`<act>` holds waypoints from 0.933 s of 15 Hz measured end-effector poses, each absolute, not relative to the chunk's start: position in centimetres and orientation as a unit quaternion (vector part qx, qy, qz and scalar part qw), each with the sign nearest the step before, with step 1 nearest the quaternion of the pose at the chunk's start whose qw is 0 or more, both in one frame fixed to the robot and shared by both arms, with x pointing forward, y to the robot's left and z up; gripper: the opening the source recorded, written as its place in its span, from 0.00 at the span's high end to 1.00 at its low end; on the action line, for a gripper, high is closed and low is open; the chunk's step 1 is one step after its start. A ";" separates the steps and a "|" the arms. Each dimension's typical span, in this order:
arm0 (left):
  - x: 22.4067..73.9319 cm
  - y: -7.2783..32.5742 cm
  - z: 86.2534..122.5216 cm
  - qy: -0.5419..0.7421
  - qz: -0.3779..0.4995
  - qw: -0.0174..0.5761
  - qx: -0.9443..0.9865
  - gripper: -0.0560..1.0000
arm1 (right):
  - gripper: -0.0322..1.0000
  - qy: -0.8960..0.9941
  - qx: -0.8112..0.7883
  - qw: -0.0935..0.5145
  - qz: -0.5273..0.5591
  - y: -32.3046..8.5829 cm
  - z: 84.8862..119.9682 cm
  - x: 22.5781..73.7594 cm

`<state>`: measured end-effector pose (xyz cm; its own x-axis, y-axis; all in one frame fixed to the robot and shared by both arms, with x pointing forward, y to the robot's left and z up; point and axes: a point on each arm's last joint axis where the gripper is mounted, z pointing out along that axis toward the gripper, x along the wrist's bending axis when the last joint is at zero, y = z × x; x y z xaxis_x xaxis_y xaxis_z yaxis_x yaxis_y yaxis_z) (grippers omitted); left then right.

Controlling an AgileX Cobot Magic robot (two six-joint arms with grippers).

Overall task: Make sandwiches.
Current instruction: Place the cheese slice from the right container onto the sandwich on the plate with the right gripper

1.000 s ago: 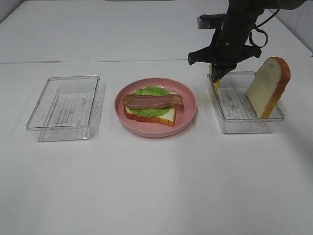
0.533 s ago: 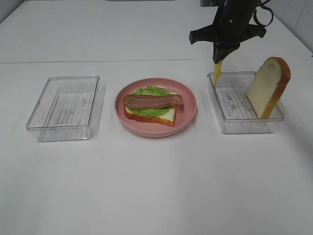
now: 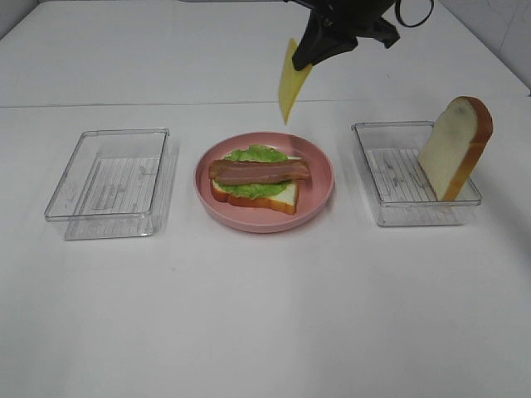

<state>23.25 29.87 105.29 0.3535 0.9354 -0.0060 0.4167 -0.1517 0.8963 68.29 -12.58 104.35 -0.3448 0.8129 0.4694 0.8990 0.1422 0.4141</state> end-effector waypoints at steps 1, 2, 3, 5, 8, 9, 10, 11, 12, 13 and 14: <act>23.3 29.9 105.3 0.484 0.298 0.435 0.698 0.17 | 0.97 -0.744 -0.564 0.103 -0.343 -12.0 103.8 68.0; 23.3 29.9 105.3 0.484 0.298 0.435 0.698 0.17 | 0.97 -0.741 -0.562 0.114 -0.350 -11.8 103.5 68.0; 23.3 29.9 105.3 0.484 0.298 0.435 0.698 0.17 | 0.97 -0.732 -0.561 0.139 -0.361 -11.2 102.6 67.8; 23.3 29.9 105.3 0.484 0.298 0.435 0.698 0.17 | 0.97 -0.723 -0.556 0.173 -0.373 -9.8 100.1 68.0; 23.3 29.9 105.3 0.484 0.298 0.435 0.698 0.17 | 0.97 -0.709 -0.558 0.218 -0.371 -7.2 95.8 68.2; 23.3 29.9 105.3 0.484 0.298 0.435 0.698 0.17 | 0.97 -0.707 -0.560 0.227 -0.369 -6.8 95.0 68.1; 23.3 29.9 105.3 0.484 0.298 0.435 0.698 0.17 | 0.97 -0.707 -0.562 0.228 -0.365 -6.8 94.5 68.2; 23.3 29.9 105.3 0.484 0.298 0.435 0.698 0.17 | 0.97 -0.717 -0.570 0.207 -0.344 -7.4 93.9 68.4; 23.3 29.9 105.3 0.484 0.298 0.435 0.698 0.17 | 0.97 -0.721 -0.572 0.199 -0.336 -7.6 93.8 68.4; 23.3 29.9 105.3 0.484 0.298 0.435 0.698 0.17 | 0.97 -0.728 -0.579 0.185 -0.317 -8.0 93.5 68.4; 23.3 29.9 105.3 0.484 0.298 0.435 0.698 0.17 | 0.97 -0.732 -0.586 0.169 -0.303 -8.4 93.2 68.5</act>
<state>23.25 29.87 105.29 0.3535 0.9354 -0.0060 0.4167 -0.1517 0.8963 68.55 -8.44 93.19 -0.2555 0.7554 0.6034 0.9608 0.1293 0.2451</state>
